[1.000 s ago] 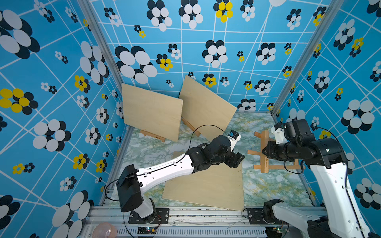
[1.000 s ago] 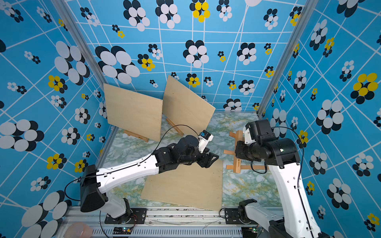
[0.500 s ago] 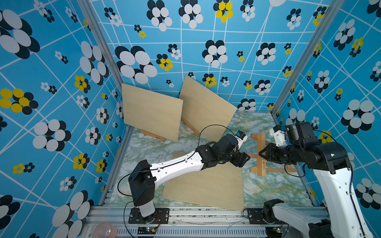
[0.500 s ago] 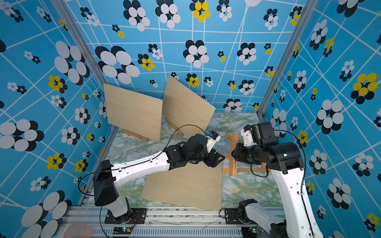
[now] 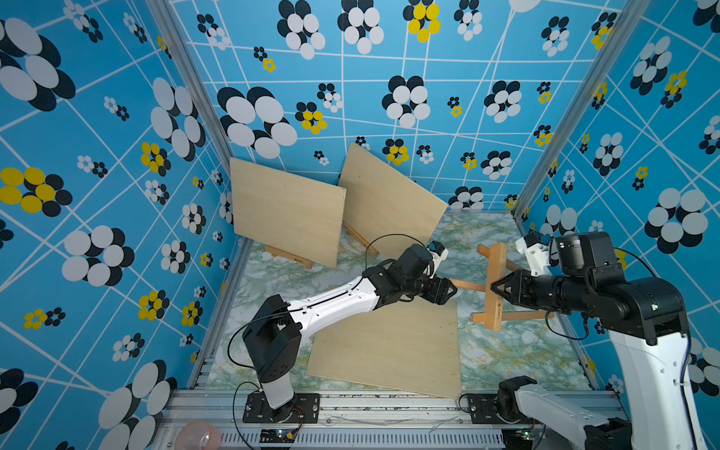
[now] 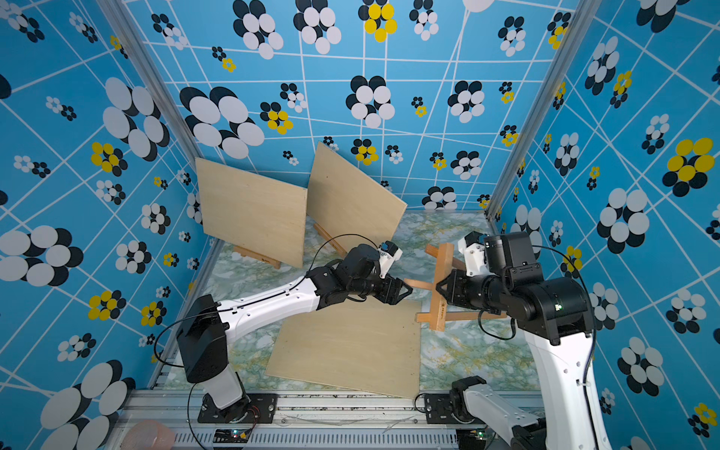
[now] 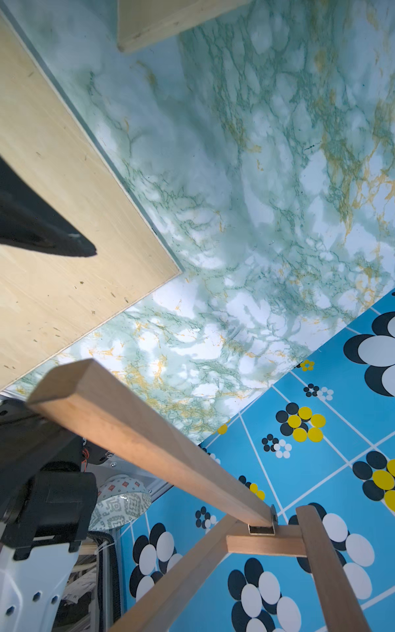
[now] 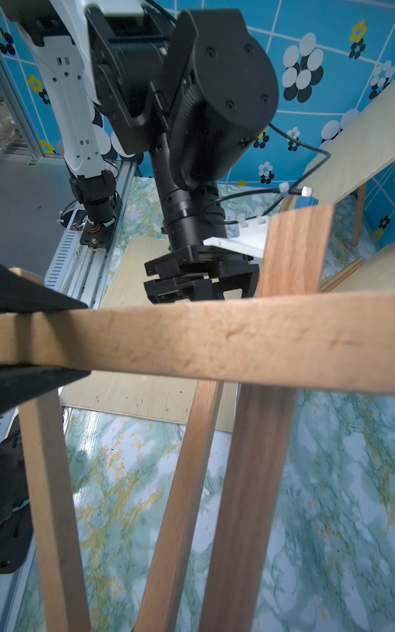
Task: Assemble the easel
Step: Unfold the easel.
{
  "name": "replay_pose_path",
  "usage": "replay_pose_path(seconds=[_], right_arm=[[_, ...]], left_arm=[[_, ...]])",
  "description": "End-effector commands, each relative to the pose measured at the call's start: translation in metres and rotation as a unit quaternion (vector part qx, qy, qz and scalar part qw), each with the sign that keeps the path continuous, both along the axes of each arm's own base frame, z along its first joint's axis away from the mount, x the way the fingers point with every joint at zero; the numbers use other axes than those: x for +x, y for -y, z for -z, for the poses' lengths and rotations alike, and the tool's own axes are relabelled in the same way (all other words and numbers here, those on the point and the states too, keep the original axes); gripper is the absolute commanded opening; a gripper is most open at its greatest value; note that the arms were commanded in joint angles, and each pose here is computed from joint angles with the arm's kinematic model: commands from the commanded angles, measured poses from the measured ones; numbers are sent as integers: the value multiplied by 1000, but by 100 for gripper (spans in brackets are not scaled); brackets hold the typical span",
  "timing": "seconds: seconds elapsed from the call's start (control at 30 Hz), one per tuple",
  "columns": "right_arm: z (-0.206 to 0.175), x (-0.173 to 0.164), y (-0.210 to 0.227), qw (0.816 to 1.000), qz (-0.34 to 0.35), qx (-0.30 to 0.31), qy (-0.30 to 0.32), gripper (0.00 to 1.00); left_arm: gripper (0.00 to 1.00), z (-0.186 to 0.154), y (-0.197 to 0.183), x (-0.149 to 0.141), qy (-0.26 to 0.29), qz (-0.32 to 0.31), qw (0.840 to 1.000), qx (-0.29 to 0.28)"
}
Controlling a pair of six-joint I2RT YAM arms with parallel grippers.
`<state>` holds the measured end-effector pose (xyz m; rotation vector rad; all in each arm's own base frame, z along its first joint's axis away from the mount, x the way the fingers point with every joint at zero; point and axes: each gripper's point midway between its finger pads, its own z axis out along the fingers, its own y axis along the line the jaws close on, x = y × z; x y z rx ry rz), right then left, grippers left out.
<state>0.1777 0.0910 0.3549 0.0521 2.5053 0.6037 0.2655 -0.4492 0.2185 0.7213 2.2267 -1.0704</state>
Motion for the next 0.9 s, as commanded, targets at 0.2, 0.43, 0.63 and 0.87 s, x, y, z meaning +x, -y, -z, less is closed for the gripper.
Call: replay_pose_path(seconds=[0.2,0.43,0.63,0.87], right_arm=[[-9,-16,-6,999,-35,11,20,0],[-24,-19,-8,998,-41,21,35,0],[-37,-23,-4,998,-37,14,49,0],[4,7,48,989,55,-139,19,0]], left_arm=[[70,-1,3,6,-37,7,999,-12],[71,19,-5,15,-65,-14,998,11],[71,24,-8,21,-73,-18,997,7],[79,0,-15,15,-50,-14,999,-6]])
